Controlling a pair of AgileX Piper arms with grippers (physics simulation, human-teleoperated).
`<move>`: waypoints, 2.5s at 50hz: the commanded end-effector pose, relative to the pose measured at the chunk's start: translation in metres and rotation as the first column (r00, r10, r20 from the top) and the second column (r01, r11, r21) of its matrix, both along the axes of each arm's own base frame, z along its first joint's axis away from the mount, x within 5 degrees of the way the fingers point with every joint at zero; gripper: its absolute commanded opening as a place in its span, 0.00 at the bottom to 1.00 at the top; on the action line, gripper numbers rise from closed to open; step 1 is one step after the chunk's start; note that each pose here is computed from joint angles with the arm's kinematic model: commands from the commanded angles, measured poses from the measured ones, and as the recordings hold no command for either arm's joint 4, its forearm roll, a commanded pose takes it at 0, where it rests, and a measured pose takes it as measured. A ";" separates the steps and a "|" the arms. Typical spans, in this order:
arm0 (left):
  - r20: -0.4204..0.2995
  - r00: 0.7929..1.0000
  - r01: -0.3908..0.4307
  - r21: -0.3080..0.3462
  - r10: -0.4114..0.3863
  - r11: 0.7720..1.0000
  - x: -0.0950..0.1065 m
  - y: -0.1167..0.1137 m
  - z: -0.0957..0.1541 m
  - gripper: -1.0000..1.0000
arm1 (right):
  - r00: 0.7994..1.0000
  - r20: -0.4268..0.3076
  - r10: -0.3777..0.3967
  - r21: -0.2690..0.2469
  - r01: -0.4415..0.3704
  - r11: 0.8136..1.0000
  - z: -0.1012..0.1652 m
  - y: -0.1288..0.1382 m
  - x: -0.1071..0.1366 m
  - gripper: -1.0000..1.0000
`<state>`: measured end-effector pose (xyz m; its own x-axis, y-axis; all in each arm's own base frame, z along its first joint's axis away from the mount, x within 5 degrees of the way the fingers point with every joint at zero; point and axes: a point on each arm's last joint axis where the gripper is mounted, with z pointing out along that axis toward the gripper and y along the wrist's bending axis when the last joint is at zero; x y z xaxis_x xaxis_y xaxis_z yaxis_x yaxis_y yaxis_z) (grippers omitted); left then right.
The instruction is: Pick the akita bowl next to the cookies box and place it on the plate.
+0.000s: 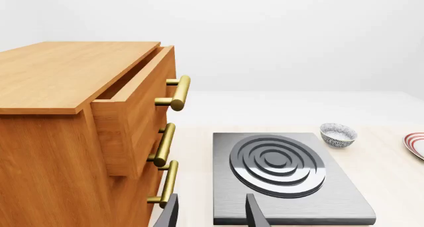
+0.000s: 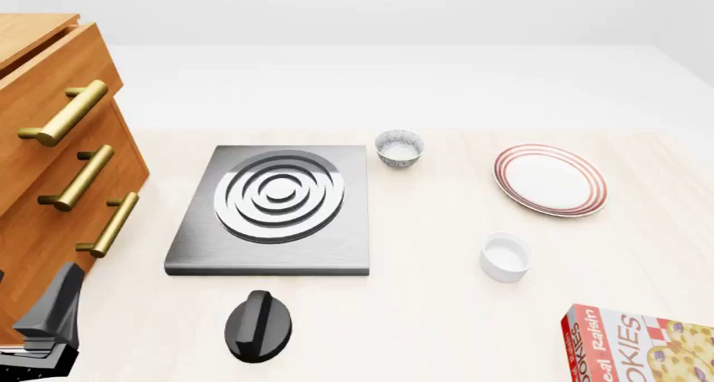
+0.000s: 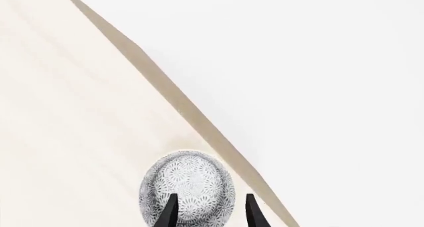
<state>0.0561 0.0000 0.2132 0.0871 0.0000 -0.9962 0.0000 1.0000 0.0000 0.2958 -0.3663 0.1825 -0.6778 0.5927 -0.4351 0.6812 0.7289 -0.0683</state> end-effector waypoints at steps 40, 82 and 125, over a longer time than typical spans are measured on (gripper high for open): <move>0.000 1.000 0.000 0.000 0.000 1.000 0.000 0.000 0.000 1.00 | 0.999 -0.044 0.003 0.041 -0.001 0.999 -0.045 -0.003 -0.008 0.00; 0.000 1.000 0.000 0.000 0.000 1.000 0.000 0.000 0.000 1.00 | 0.996 0.076 -0.040 -0.028 0.042 0.999 0.073 0.039 -0.014 0.00; 0.000 1.000 0.000 0.000 0.000 1.000 0.000 0.000 0.000 1.00 | 0.934 0.255 -0.250 0.096 0.233 0.968 0.164 0.099 0.007 0.00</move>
<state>0.0561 0.0000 0.2132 0.0871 0.0000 -0.9962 0.0000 1.0000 0.0000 0.2935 -0.2889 0.3377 -0.4528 0.6998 -0.5525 0.7971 0.5954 0.1009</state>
